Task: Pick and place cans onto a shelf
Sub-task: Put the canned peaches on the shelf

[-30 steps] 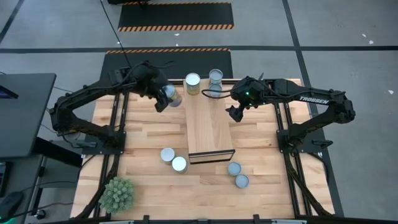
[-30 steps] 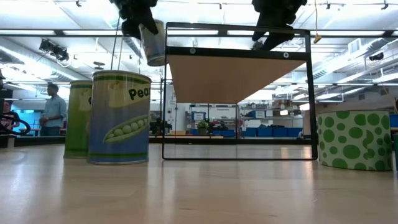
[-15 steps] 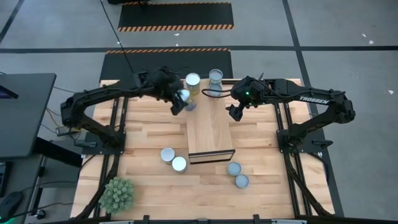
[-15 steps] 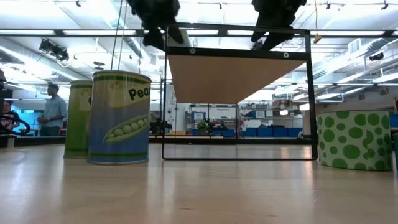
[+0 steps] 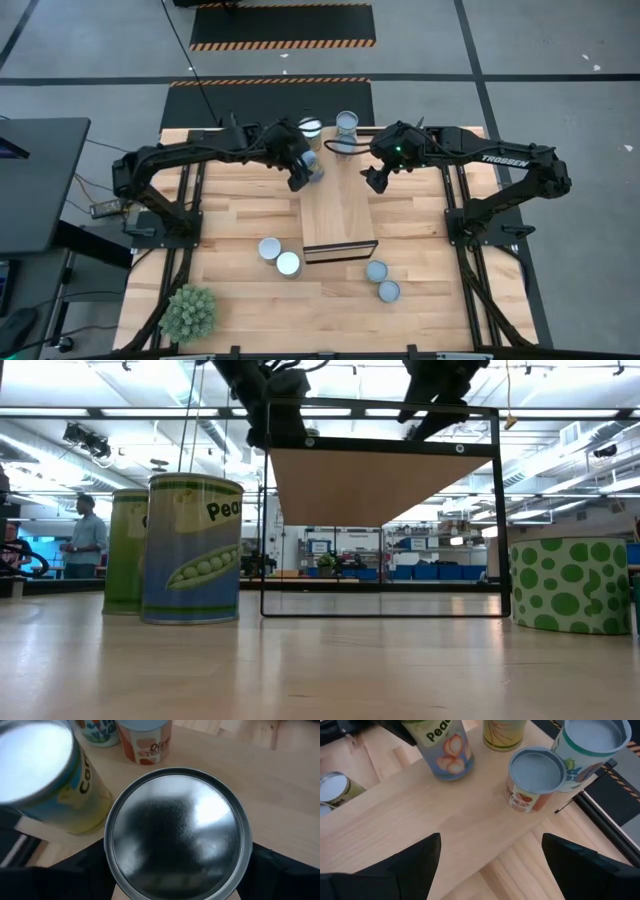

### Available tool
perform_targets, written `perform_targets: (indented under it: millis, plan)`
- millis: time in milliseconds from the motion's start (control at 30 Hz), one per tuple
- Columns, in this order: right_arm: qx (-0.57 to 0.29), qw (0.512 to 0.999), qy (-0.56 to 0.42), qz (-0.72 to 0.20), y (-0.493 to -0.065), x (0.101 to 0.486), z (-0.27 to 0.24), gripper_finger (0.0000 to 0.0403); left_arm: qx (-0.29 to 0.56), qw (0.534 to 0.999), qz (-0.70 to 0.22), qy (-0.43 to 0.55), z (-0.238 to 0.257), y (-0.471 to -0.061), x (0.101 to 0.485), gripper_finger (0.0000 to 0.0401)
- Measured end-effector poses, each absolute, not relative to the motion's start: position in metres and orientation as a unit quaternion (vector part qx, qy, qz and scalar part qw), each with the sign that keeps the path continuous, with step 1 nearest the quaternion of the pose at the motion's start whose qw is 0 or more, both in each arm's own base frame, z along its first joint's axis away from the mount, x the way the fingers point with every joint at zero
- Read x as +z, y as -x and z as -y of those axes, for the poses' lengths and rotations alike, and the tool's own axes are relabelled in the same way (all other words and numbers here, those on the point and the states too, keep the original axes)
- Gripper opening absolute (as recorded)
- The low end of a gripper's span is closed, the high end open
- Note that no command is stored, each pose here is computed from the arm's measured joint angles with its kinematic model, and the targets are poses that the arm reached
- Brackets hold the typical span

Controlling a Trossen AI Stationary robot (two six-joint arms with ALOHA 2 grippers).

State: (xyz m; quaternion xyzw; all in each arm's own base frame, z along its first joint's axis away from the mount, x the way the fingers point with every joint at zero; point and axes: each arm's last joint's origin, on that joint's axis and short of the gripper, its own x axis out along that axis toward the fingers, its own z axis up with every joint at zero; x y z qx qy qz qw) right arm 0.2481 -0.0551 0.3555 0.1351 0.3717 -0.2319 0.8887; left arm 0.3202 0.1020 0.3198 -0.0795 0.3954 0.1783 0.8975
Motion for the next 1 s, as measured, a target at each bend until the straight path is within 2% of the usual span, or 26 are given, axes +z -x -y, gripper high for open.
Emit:
perform_targets:
  millis: [433,867,1000]
  plan:
    - [-0.234,0.889,-0.142,-0.367,-0.2486,0.3560,0.0552,0.0354,0.174,0.902,-0.392,0.044,-0.1007,-0.3263,0.3177,0.0315]
    - [-0.233,0.889,-0.143,-0.366,-0.2487,0.3561,0.0551,0.0354,0.132,0.910,-0.388,0.056,-0.0992,-0.3276,0.3177,0.0316]
    - [-0.233,0.889,-0.143,-0.366,-0.2487,0.3561,0.0551,0.0354,0.133,0.909,-0.387,0.077,-0.1007,-0.3269,0.3175,0.0338]
